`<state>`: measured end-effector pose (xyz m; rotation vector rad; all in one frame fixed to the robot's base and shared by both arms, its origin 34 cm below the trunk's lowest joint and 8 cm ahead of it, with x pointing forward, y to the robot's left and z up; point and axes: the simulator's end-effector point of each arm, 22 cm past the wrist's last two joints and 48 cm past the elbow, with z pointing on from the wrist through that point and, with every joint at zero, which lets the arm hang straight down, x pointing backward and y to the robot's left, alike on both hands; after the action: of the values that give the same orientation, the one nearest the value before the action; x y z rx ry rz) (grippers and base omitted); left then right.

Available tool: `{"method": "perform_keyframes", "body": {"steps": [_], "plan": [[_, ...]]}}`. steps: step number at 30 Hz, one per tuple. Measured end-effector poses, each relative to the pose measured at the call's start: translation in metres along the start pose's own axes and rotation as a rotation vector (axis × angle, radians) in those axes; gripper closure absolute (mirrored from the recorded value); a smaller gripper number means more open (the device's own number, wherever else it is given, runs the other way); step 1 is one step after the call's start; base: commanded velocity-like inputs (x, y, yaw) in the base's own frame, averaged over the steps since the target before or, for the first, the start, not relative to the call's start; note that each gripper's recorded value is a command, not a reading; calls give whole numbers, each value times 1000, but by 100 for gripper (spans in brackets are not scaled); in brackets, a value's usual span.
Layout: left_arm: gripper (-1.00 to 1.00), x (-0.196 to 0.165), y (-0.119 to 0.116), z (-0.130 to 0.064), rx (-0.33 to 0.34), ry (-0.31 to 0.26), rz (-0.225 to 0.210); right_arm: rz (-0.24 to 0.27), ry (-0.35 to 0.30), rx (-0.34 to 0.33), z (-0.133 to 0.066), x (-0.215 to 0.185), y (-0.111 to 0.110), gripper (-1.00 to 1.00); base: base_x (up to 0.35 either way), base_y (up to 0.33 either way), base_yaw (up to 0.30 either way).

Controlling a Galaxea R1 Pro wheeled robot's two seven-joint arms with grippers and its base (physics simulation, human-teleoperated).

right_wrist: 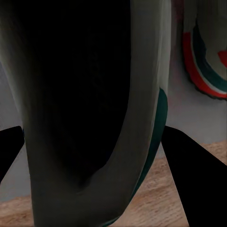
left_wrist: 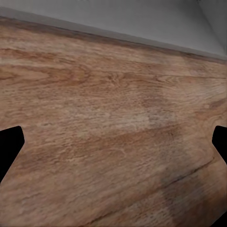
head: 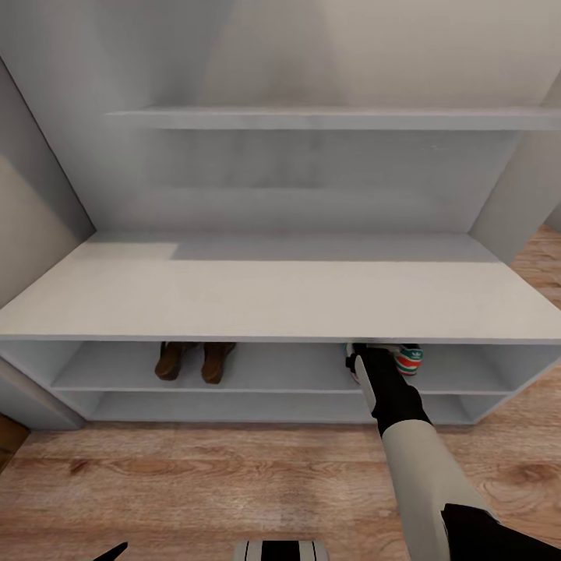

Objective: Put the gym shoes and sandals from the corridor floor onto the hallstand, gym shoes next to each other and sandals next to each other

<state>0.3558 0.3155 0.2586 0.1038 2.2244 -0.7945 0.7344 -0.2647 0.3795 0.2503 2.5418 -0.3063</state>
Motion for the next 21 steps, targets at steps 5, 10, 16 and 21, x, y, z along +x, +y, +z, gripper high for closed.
{"method": "perform_keyframes", "body": {"steps": [5, 10, 16, 21], "plan": [[-100, 0, 0, 0, 0, 0, 0, 62, 30, 6, 5, 9, -13, -100, 0, 0, 0], [-100, 0, 0, 0, 0, 0, 0, 76, 34, 7, 6, 9, -16, -100, 0, 0, 0], [-100, 0, 0, 0, -1, 0, -2, 78, 34, 7, 6, 9, -16, -100, -45, 0, 0], [-100, 1, 0, 0, -2, 1, -3, 77, 34, 7, 6, 10, -16, -100, -287, 0, 0]]}}
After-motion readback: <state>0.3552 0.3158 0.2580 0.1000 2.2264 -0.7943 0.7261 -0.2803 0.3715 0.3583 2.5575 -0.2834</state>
